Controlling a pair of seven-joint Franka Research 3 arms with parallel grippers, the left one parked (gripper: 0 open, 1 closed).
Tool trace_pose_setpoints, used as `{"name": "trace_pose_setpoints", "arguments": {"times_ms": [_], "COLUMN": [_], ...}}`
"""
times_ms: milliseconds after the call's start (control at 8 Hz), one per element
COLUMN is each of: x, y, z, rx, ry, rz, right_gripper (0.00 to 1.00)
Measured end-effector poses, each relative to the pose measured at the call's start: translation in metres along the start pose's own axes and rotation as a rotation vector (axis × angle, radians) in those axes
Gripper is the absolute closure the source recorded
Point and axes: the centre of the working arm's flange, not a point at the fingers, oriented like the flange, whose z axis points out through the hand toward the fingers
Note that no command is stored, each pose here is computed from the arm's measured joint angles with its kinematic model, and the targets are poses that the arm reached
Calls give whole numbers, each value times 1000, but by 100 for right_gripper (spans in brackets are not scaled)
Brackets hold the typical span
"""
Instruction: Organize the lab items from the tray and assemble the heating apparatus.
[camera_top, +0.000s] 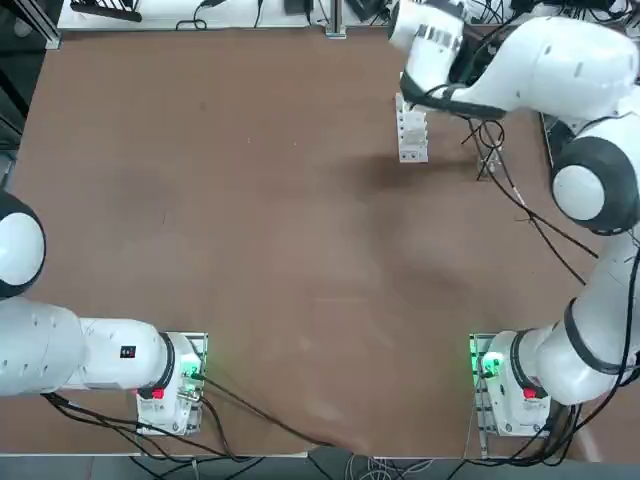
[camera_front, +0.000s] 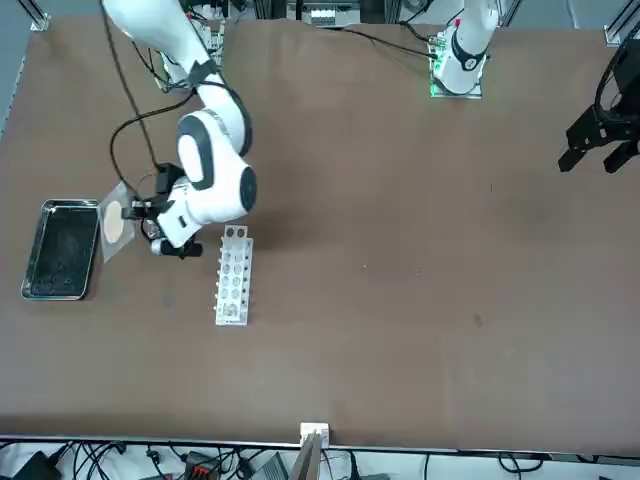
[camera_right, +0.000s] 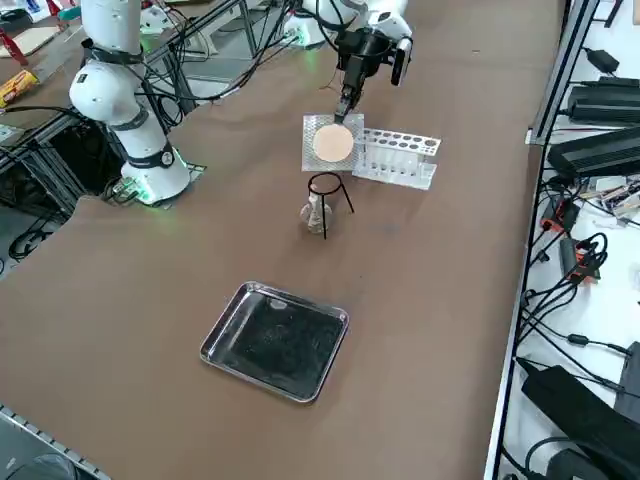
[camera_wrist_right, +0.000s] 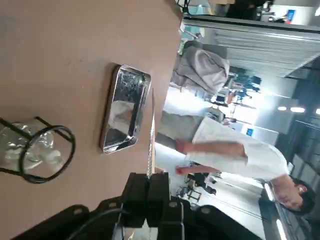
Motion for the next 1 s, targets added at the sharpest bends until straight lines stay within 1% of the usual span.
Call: {"name": "trace_pose_setpoints", "arguments": {"times_ms": [250, 500, 625, 750, 1000], "x": [-4, -7, -7, -5, -5], "y": [-43, -73, -90, -110, -141], "z": [-12, -12, -7, 0, 13], "rx": [-52, -135, -177, -203, -233], "ry": [28, 35, 37, 39, 36], "rz": [41, 58, 74, 86, 99], "right_gripper": [97, 97, 97, 97, 97]}}
